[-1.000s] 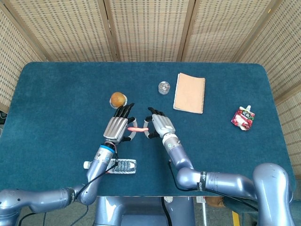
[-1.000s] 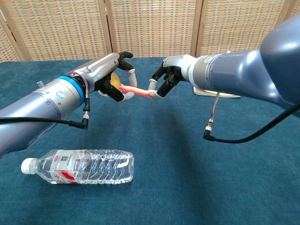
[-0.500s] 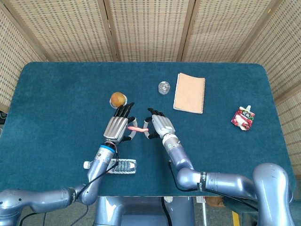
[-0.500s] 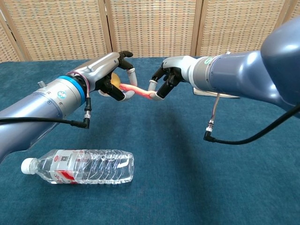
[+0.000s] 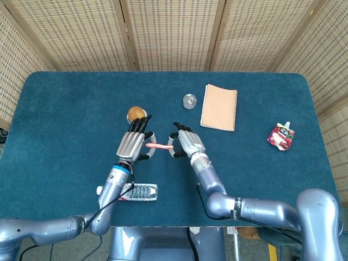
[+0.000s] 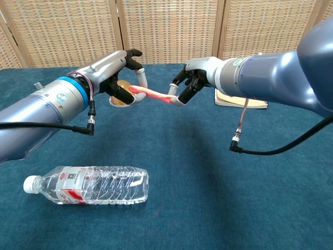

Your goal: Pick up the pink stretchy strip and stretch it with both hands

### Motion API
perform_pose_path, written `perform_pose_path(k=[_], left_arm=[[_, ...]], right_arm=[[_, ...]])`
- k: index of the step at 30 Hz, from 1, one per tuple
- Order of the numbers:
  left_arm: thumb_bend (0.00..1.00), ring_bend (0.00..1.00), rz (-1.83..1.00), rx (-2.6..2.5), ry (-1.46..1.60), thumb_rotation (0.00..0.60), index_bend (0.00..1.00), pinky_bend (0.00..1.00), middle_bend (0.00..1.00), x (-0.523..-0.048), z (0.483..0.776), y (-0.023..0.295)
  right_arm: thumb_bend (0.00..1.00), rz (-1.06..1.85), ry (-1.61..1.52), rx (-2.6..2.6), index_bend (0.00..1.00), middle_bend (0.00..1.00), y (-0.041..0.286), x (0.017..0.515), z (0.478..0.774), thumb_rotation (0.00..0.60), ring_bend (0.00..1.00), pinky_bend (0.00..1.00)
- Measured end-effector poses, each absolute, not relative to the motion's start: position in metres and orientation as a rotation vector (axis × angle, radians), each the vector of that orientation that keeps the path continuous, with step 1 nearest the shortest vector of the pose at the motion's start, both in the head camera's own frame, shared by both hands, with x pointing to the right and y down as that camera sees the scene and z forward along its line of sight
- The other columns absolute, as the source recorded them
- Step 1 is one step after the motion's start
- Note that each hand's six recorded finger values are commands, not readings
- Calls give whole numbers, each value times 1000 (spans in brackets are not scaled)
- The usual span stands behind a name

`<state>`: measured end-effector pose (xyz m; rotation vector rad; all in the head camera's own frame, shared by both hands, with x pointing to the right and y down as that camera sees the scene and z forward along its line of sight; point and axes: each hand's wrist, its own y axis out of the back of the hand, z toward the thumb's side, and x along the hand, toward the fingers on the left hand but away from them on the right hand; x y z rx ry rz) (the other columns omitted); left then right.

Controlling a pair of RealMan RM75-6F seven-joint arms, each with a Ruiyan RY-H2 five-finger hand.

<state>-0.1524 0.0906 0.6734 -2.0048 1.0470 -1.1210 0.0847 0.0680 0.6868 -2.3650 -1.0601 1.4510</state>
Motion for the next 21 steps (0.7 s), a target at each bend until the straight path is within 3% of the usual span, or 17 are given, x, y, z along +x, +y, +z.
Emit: perform_pose_path(k=[21], left_arm=[[483, 0, -1171, -1895, 1139, 600, 887, 0, 0, -217, 647, 63]], right_arm=[[718, 1539, -1174, -2258, 825, 121, 58, 150, 681, 600, 0, 0]])
